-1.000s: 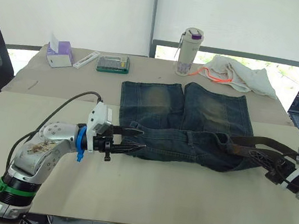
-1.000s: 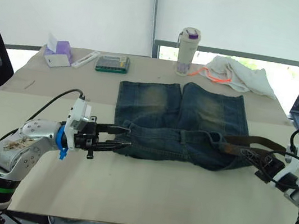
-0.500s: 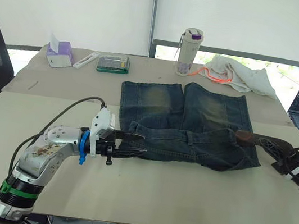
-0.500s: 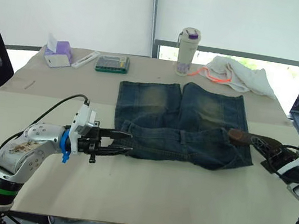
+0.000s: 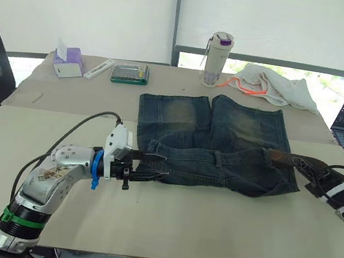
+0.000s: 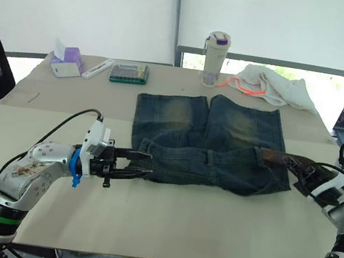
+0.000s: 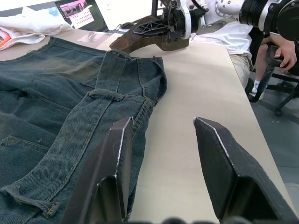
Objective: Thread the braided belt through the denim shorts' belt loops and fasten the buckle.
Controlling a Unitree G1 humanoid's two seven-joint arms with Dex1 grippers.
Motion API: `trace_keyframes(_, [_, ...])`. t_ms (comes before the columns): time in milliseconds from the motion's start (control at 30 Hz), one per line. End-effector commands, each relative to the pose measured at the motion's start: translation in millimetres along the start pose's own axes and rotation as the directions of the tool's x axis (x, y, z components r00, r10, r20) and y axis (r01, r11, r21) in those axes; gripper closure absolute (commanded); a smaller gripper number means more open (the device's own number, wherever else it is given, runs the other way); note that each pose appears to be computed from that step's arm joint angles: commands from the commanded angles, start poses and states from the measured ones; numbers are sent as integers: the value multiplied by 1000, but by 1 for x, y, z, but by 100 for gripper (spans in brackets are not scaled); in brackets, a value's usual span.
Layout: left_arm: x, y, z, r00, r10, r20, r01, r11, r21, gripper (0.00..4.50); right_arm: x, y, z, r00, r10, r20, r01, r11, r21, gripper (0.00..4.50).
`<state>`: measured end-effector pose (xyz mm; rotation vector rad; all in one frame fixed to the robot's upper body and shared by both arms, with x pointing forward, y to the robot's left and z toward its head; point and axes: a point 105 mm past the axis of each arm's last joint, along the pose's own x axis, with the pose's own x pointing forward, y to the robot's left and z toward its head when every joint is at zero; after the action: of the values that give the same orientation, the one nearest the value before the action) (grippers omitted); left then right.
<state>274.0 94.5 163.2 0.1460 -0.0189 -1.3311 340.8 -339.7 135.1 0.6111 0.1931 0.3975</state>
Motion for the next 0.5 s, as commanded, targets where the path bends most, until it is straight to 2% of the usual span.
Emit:
trace_keyframes(33, [0,-2,8,1000,-7,12,7,999,43,230,-4,11,12,998,61,16,-61,998,-2,450])
trace_keyframes(133, [0,-2,9,1000,-7,11,7,999,44,230,-6,16,10,995,104,8,-104,994,23,450])
trace_keyframes(300, [0,-2,7,1000,-3,9,3,999,43,230,-12,14,-7,989,112,-95,-109,993,34,450])
trace_keyframes(500, [0,-3,6,1000,-1,10,0,999,39,230,-13,16,-17,970,131,-206,-150,985,-80,450])
